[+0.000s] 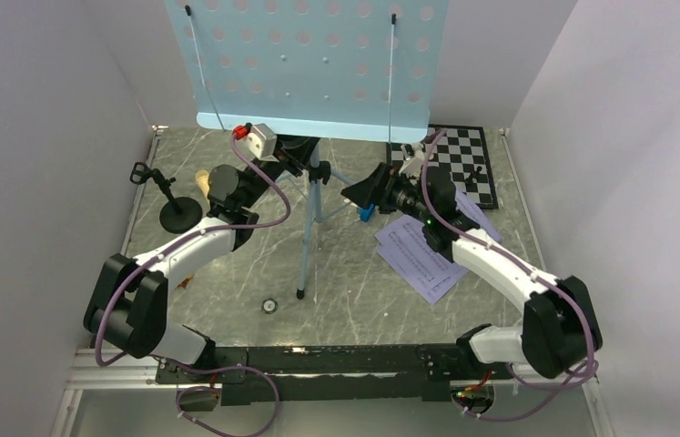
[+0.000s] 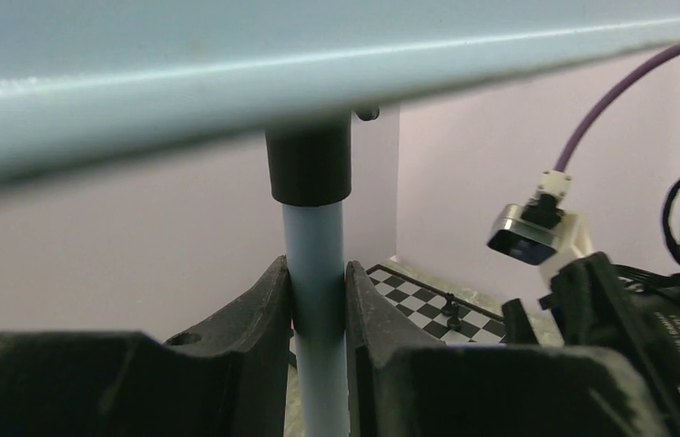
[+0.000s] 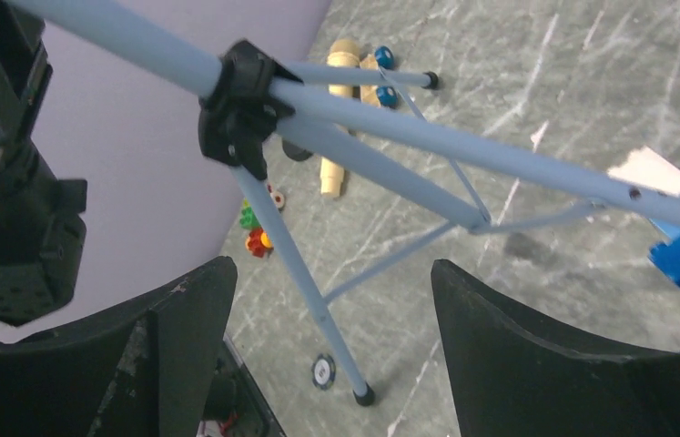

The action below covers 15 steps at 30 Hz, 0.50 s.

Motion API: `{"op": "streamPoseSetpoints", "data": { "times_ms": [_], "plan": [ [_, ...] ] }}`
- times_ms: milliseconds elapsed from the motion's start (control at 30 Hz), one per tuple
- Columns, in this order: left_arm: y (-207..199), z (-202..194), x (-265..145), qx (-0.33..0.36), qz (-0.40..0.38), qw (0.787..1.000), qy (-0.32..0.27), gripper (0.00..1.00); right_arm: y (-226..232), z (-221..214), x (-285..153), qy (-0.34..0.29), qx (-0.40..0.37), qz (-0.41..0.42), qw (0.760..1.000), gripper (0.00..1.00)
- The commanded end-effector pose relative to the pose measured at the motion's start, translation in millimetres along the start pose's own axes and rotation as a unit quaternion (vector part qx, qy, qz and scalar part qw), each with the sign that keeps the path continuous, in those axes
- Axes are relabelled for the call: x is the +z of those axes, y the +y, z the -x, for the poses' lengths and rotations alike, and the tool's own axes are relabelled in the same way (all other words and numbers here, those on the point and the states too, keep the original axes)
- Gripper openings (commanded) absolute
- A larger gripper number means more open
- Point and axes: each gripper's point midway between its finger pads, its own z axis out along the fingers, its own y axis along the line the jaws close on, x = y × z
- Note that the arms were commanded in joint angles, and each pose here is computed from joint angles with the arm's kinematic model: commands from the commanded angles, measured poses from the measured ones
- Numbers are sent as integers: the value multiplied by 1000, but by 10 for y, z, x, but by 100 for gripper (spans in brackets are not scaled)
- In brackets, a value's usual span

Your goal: Pack up the instrument practice props

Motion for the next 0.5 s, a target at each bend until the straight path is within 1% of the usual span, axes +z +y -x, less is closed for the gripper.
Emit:
{"op": "streamPoseSetpoints", "data": {
  "times_ms": [0, 100, 267, 467],
  "plan": [
    [-136, -16, -69, -11, -24, 1000, 17, 0, 358, 262, 196, -19, -16, 72, 997, 81],
    [-159, -24, -81, -12, -23, 999, 25, 0, 405, 263, 286, -20, -26, 85, 996, 79],
    [-159, -58, -86, -16, -19, 999, 37, 0, 495, 239, 404, -22, -62, 107, 992, 72],
    [-179, -69, -90, -16, -19, 999, 45, 0, 581, 272, 479, -35, -80, 126, 988, 71]
  ]
}}
